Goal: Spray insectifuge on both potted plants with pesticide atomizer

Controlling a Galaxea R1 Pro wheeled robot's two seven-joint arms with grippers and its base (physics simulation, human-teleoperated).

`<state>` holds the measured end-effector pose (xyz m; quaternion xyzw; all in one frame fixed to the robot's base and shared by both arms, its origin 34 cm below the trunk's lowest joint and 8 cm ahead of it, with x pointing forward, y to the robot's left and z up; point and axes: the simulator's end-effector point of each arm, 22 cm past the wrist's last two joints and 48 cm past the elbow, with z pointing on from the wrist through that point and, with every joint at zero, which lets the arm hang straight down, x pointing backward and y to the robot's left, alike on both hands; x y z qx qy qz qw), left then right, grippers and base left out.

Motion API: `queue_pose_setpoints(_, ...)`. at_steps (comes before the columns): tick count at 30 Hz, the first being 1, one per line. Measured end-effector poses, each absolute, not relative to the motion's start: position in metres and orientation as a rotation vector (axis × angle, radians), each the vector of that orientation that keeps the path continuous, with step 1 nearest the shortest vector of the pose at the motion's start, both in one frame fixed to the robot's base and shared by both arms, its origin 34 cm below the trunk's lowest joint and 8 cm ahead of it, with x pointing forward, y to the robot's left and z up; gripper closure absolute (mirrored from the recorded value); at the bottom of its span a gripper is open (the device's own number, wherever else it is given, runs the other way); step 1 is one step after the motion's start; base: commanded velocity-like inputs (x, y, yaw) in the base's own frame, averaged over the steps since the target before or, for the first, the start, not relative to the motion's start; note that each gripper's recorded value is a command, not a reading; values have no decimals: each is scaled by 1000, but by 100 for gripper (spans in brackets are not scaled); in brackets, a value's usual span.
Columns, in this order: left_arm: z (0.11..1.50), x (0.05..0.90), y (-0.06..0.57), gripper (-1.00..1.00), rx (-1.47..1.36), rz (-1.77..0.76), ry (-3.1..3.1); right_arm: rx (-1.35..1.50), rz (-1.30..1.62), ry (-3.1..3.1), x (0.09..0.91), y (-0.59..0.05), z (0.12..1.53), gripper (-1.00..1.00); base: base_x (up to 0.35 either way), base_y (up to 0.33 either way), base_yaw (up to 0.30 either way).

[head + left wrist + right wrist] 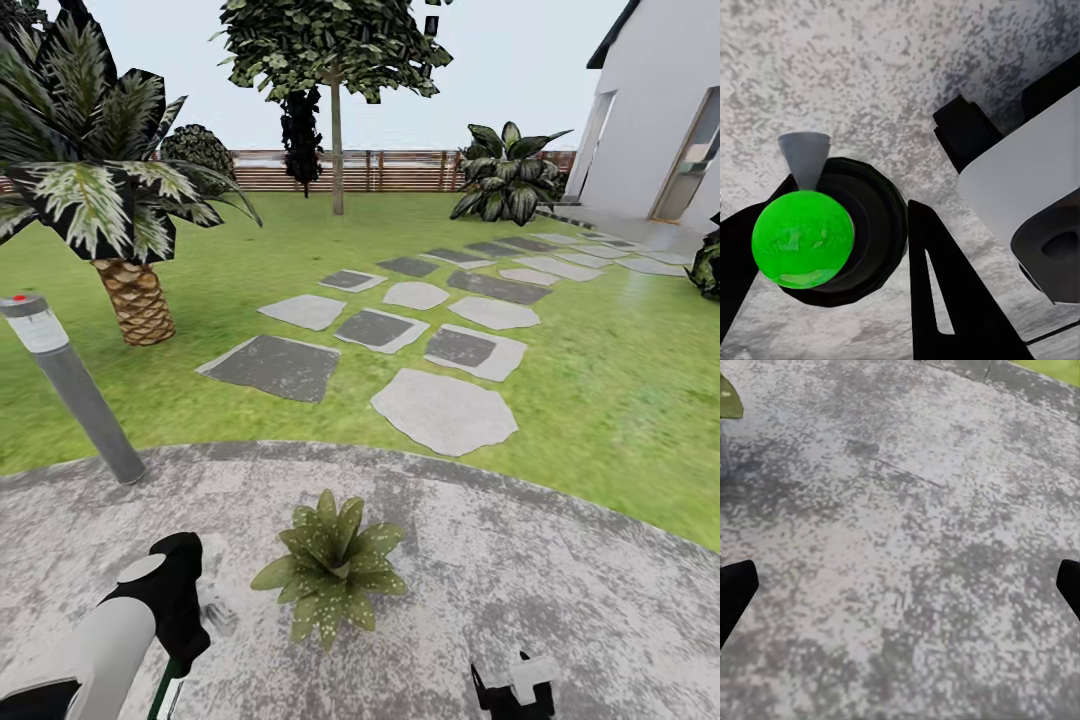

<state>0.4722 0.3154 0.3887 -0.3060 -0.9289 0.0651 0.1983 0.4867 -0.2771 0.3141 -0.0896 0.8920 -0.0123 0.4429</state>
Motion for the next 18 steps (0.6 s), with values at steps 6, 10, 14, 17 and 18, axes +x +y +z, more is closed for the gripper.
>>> queue_pose_setpoints(6,390,475,318,100,-853,176,-2604,-222,-27,2212,487,-275,314,-100,0,1,-136)
queue_pose_setpoints(10,391,475,320,100,-847,175,-2607,-220,-24,2212,487,-273,314,-100,0,56,-3)
queue_pose_setpoints(14,391,477,313,100,-857,184,-2608,-220,-24,2212,487,-273,314,-100,0,258,-14)
queue_pose_setpoints(17,392,479,312,100,-859,186,-2611,-220,-24,2213,487,-273,314,-100,0,296,-189)
queue_pose_setpoints(18,392,479,312,100,-859,186,-2612,-220,-24,2213,487,-273,314,-100,32,302,-274)
